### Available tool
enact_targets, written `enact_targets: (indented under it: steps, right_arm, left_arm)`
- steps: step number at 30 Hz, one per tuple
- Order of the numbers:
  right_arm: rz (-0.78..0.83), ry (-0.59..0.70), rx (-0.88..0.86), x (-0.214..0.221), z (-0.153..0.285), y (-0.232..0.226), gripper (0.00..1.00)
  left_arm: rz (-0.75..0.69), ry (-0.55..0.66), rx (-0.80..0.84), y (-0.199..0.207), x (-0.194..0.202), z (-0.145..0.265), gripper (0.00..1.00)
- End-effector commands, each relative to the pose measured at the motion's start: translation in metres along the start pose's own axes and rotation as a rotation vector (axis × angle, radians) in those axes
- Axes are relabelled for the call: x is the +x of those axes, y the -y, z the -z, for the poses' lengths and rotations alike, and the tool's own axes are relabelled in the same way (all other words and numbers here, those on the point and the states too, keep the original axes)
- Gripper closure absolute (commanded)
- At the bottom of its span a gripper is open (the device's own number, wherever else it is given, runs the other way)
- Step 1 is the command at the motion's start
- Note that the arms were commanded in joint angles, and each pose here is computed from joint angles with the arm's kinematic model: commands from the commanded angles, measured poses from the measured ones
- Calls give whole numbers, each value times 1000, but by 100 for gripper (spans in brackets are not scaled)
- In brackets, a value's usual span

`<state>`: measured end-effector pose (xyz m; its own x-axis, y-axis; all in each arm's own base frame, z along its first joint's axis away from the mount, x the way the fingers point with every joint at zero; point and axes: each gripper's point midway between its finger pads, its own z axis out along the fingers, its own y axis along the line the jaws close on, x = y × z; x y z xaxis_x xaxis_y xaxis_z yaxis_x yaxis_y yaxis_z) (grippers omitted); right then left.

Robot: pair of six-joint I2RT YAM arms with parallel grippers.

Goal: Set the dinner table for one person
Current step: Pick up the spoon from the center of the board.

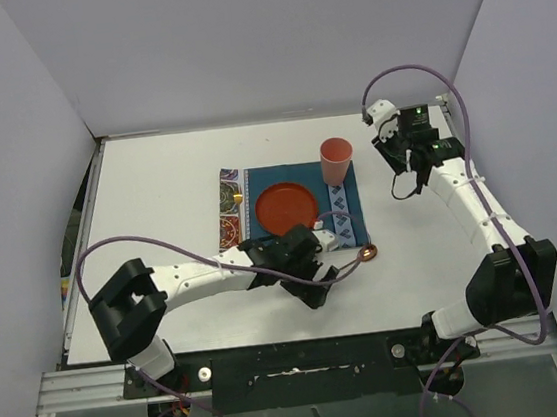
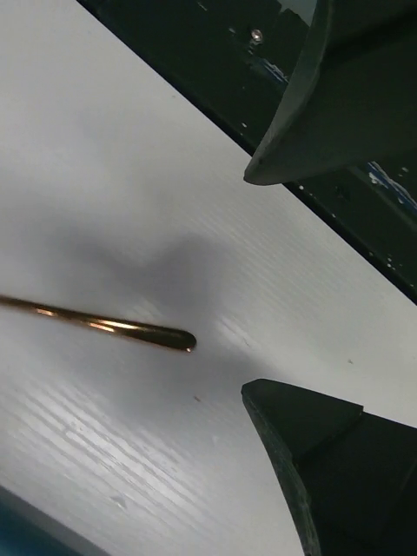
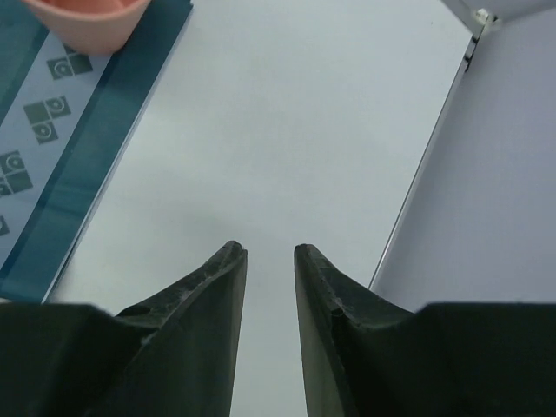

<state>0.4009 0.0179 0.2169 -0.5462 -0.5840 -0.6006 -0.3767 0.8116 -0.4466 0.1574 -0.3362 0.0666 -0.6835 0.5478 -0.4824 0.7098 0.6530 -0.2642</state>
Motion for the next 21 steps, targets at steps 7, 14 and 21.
enact_targets:
  steps: [7,14,21]
  right_arm:
    - [-45,68,69,25,46,18,70]
    - [-70,33,116,44,53,27,69]
    - [-68,28,118,52,57,27,67]
  left_arm:
    - [-263,354,-123,44,-78,42,16]
    - [-251,432,-137,36,-57,80,11]
    - [-259,399,-147,19,-18,44,11]
